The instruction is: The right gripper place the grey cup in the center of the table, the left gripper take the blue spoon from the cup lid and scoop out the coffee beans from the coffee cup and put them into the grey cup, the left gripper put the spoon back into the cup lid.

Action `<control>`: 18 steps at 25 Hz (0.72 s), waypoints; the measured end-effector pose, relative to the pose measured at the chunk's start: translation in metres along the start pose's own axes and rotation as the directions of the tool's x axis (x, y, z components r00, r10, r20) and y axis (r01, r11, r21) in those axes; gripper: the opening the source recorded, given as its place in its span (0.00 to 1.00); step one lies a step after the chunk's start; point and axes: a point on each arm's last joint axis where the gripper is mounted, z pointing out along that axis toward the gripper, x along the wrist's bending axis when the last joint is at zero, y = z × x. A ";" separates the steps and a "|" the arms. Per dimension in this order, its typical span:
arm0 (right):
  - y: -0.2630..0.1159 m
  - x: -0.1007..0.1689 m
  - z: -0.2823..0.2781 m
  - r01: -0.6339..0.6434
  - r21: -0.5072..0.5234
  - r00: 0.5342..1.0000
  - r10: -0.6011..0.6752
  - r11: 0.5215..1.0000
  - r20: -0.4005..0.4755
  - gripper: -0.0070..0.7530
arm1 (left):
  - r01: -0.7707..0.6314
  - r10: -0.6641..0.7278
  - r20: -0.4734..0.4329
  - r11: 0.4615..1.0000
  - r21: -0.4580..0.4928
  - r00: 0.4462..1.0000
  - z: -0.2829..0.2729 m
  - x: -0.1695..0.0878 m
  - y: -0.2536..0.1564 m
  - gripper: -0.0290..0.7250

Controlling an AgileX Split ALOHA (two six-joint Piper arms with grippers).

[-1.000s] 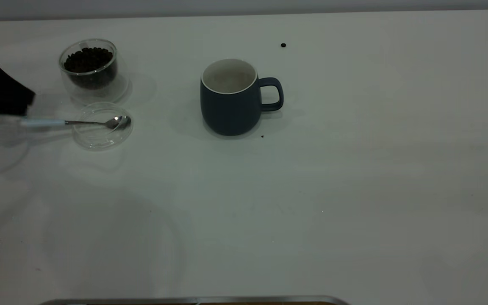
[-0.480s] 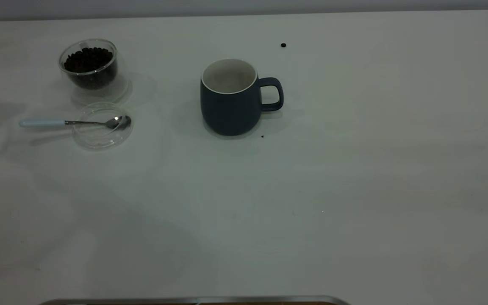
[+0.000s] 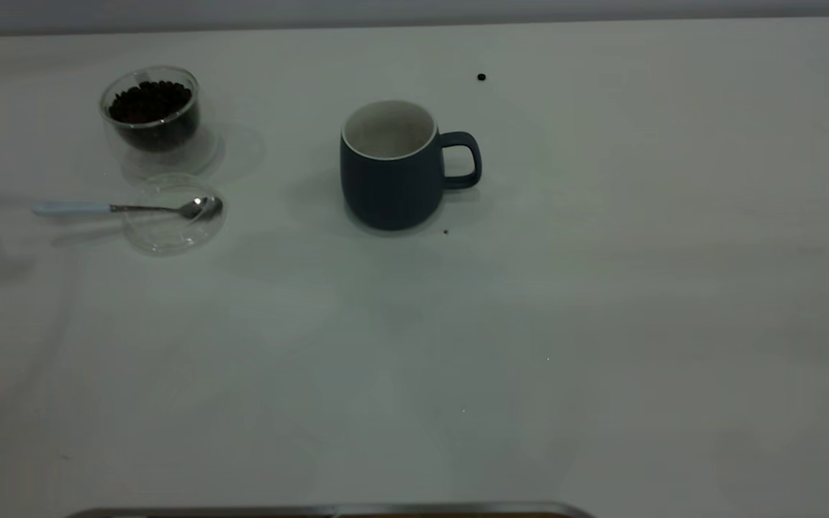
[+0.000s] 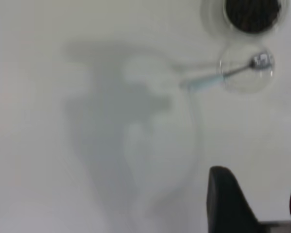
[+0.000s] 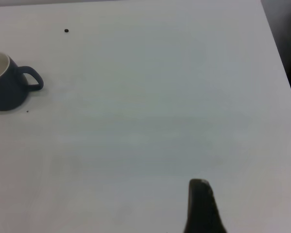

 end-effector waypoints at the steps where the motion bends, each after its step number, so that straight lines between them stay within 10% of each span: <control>1: 0.000 0.000 0.000 0.000 0.000 1.000 0.000 1.000 0.000 0.71 | -0.005 0.005 0.003 1.000 -0.024 1.000 -0.009 -0.010 -0.003 0.55; 18: 0.000 0.000 0.000 0.001 0.000 1.000 -0.001 1.000 0.000 0.71 | -0.100 0.100 0.010 0.993 -0.060 0.995 -0.031 -0.043 -0.208 0.55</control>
